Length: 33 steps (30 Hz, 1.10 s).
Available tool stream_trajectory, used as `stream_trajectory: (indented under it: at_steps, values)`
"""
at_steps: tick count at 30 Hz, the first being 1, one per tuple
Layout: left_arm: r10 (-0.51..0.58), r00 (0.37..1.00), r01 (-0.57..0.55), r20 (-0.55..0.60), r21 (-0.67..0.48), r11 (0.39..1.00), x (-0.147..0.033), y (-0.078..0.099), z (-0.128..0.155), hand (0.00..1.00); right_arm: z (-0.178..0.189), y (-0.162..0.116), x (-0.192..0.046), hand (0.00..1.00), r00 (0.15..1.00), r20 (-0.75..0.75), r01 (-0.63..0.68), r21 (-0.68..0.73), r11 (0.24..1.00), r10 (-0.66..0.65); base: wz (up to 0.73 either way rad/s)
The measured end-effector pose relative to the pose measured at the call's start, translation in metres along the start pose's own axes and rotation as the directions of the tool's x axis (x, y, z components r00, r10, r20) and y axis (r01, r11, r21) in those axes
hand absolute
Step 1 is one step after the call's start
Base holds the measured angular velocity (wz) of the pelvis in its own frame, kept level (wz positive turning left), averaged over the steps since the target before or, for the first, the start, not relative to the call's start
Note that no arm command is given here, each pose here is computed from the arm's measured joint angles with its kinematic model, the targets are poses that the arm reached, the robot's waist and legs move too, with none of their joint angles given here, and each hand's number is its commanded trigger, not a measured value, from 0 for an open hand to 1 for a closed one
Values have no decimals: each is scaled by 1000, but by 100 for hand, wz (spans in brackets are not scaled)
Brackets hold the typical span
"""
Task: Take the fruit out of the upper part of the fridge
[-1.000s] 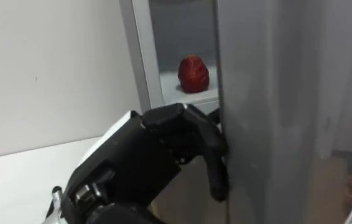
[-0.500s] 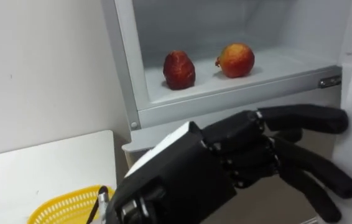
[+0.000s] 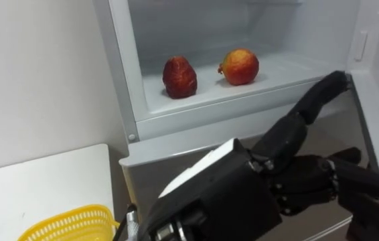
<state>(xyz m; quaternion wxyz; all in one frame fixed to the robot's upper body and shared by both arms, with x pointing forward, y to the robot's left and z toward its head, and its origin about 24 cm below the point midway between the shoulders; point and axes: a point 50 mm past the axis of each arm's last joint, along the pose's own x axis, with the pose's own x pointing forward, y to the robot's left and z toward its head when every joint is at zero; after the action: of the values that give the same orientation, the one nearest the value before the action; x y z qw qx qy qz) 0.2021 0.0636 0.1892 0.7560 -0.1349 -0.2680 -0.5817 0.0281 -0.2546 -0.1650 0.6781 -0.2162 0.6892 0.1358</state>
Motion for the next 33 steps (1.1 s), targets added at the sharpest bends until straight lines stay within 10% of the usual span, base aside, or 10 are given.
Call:
stream_trajectory:
  at_steps: [33]
  values:
    - [-237, 972, 237, 4, 39, 971, 49, -22, -3, 0, 18, -7, 0, 0, 1000, 10, 24, -38, 999, -24, 0]
